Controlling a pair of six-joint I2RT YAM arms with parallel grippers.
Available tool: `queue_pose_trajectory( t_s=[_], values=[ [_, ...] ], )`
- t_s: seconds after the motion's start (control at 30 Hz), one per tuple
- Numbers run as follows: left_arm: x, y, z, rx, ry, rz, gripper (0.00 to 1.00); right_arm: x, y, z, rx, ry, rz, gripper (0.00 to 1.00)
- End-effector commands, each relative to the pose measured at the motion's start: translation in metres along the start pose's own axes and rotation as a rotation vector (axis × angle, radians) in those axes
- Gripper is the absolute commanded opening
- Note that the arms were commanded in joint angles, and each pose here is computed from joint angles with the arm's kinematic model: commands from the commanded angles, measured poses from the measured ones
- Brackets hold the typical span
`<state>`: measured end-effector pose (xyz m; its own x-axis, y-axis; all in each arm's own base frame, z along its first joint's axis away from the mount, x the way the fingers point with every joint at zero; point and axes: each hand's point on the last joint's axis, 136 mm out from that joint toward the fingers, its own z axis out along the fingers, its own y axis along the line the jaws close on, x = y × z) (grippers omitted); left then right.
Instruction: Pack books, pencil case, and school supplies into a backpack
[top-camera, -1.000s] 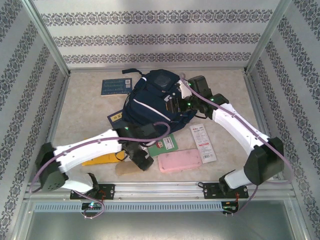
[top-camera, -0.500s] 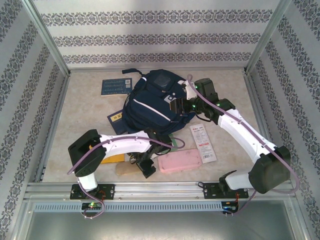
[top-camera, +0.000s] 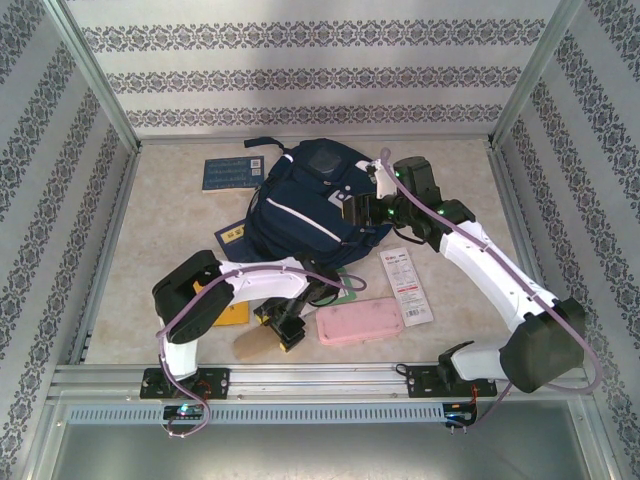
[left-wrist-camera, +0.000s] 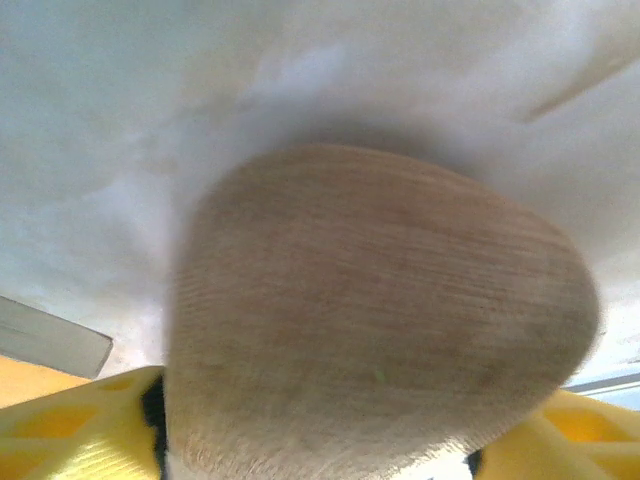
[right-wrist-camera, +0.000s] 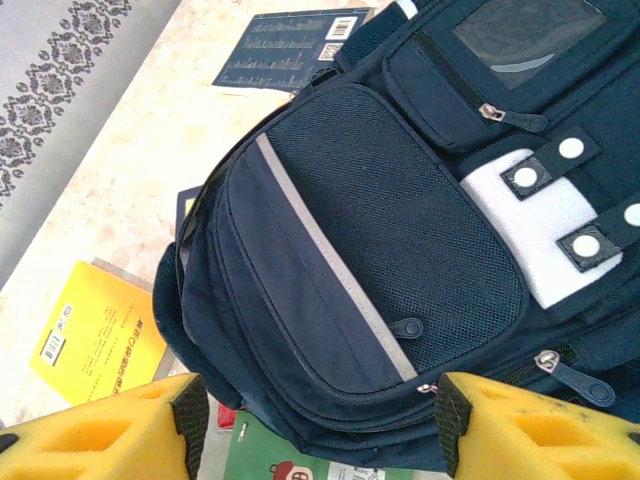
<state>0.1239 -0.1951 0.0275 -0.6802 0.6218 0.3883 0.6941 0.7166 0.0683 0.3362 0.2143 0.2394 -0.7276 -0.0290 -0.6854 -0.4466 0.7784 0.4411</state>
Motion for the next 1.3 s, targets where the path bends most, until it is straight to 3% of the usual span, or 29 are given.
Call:
queue_pose_trajectory(
  t_s=[0.0, 0.1, 0.2, 0.33, 0.43, 0.53, 0.63, 0.77, 0.93, 1.1, 1.27],
  values=[
    [-0.001, -0.007, 0.013, 0.047, 0.038, 0.014, 0.66, -0.006, 0.003, -0.007, -0.014, -0.031, -0.002, 0.63],
    [-0.002, -0.007, 0.017, 0.049, 0.045, 0.014, 0.66, -0.006, 0.003, -0.008, -0.013, -0.032, -0.001, 0.63],
    [-0.003, -0.005, 0.019, 0.033, 0.051, 0.012, 0.76, -0.008, 0.004, -0.009, -0.015, -0.034, 0.001, 0.62],
    [-0.004, -0.002, 0.023, 0.021, 0.057, 0.006, 0.79, -0.007, 0.004, -0.01, -0.016, -0.034, 0.001, 0.62],
    [-0.006, 0.001, 0.022, 0.016, 0.049, 0.003, 0.7, -0.006, 0.005, -0.01, -0.016, -0.032, 0.001, 0.62],
    [-0.007, 0.011, 0.017, -0.016, 0.029, 0.003, 0.52, -0.006, 0.004, -0.009, -0.013, -0.032, 0.001, 0.62],
    [-0.007, 0.023, 0.001, -0.05, -0.026, -0.009, 0.45, -0.008, 0.001, -0.01, 0.009, -0.041, 0.007, 0.62],
    [-0.01, 0.036, -0.042, -0.08, -0.178, -0.032, 0.37, -0.015, 0.0, -0.013, 0.029, -0.059, 0.012, 0.62],
    [-0.009, 0.054, -0.115, -0.058, -0.435, -0.128, 0.37, -0.017, 0.0, -0.007, 0.035, -0.043, 0.01, 0.61],
    [-0.002, 0.081, -0.176, 0.094, -0.713, -0.327, 0.34, -0.013, 0.006, 0.017, -0.033, 0.012, 0.047, 0.59],
    [0.008, 0.115, -0.209, 0.305, -0.92, -0.554, 0.36, -0.001, 0.008, 0.069, -0.112, 0.146, 0.099, 0.58]
  ],
)
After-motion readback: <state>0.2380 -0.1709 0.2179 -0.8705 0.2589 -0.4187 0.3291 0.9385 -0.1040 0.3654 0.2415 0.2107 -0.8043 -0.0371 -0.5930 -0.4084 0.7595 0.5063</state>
